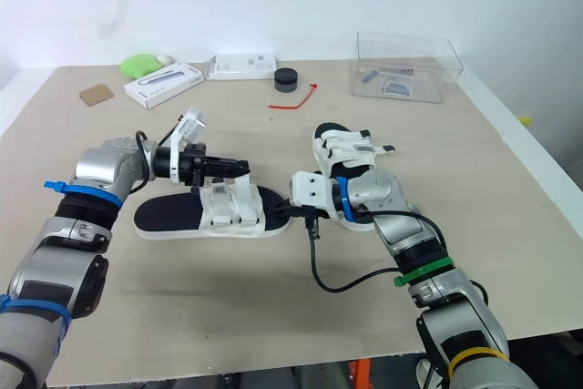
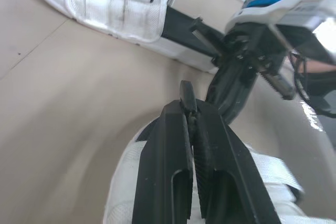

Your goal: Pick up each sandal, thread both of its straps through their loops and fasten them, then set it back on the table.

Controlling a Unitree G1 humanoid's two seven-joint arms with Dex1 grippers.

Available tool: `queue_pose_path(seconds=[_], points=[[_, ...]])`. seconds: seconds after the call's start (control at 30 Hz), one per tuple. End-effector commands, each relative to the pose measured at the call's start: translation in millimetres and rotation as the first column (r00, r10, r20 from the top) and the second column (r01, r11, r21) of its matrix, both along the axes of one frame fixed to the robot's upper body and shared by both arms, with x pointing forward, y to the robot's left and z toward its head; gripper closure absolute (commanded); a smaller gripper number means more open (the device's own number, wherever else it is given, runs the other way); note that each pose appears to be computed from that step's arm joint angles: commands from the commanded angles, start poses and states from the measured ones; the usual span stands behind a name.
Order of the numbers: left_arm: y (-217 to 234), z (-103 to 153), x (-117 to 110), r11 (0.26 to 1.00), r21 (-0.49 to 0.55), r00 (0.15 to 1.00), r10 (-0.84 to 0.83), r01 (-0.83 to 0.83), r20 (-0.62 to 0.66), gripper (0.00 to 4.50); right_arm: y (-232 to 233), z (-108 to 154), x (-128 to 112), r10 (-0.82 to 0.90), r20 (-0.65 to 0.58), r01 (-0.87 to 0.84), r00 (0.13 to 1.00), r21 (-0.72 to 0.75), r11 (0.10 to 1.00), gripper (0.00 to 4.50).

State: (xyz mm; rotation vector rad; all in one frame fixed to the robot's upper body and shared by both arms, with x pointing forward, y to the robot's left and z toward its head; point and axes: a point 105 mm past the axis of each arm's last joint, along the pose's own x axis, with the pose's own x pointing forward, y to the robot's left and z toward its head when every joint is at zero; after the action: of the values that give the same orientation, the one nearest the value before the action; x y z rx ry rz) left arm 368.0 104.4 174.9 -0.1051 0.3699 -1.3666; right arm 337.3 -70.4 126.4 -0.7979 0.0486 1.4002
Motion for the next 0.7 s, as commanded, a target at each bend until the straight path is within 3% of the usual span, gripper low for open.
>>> queue_pose_path(seconds=[0.03, 0.37, 0.7], points=[[3.2, 19.7, -2.9, 0.998, -0.064, 1.0, 0.0, 0.001, 0.009, 4.44, -7.0, -1.7, 1.1, -0.009, 0.007, 0.009, 1.0, -0.029, 1.0, 4.5], [10.1, -25.4, 19.1, 0.981, 0.13, 0.982, 0.13, -0.147, 0.134, 4.44, -6.2, -1.9, 1.7, 0.0, 0.014, 0.001, 1.0, -0.037, 0.999, 4.5], [8.6, -30.4, 25.7, 0.972, 0.185, 0.97, 0.1, -0.143, 0.222, 4.44, -7.8, -1.1, 1.6, -0.001, 0.02, 0.001, 1.0, -0.042, 0.999, 4.5]])
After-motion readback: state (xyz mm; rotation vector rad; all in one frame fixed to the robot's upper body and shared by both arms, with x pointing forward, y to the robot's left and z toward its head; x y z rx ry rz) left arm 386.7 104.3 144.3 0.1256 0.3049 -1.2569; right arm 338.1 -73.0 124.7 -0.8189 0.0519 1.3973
